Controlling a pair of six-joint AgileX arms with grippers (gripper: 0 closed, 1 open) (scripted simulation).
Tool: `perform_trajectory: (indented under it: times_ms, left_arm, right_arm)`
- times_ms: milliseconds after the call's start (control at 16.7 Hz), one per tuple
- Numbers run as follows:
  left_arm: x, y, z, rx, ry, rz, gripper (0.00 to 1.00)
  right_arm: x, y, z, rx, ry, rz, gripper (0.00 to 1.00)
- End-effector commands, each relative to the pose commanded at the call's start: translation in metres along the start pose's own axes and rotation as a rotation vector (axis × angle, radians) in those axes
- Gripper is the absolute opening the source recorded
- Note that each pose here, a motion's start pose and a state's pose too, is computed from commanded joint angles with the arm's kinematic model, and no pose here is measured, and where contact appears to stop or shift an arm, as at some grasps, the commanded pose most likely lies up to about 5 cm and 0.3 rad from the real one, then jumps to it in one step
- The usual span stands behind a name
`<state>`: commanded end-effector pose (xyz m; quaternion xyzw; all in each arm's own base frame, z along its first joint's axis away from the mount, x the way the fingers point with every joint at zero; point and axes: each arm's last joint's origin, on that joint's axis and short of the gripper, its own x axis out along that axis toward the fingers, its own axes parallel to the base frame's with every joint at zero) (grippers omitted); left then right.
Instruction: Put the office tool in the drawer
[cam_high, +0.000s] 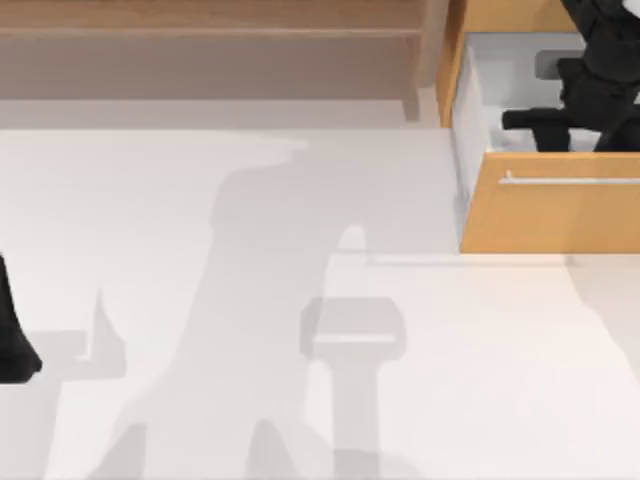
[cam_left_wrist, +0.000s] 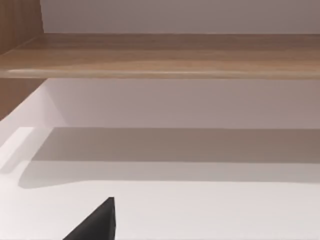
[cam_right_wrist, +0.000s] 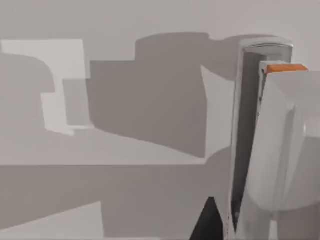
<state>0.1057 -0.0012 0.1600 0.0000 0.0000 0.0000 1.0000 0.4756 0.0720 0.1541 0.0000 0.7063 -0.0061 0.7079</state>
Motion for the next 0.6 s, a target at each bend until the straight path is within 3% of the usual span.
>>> perform_trajectory:
  times_ms: [240,600]
  left_arm:
    - [0.0000,0.0000,0.0000,0.000,0.000,0.000,1.00]
    - [0.0000,0.0000,0.0000,0.000,0.000,0.000,1.00]
  right_arm:
    - [0.0000,0.0000,0.0000,0.000,0.000,0.000,0.98]
    - [0.0000,0.0000,0.0000,0.000,0.000,0.000,1.00]
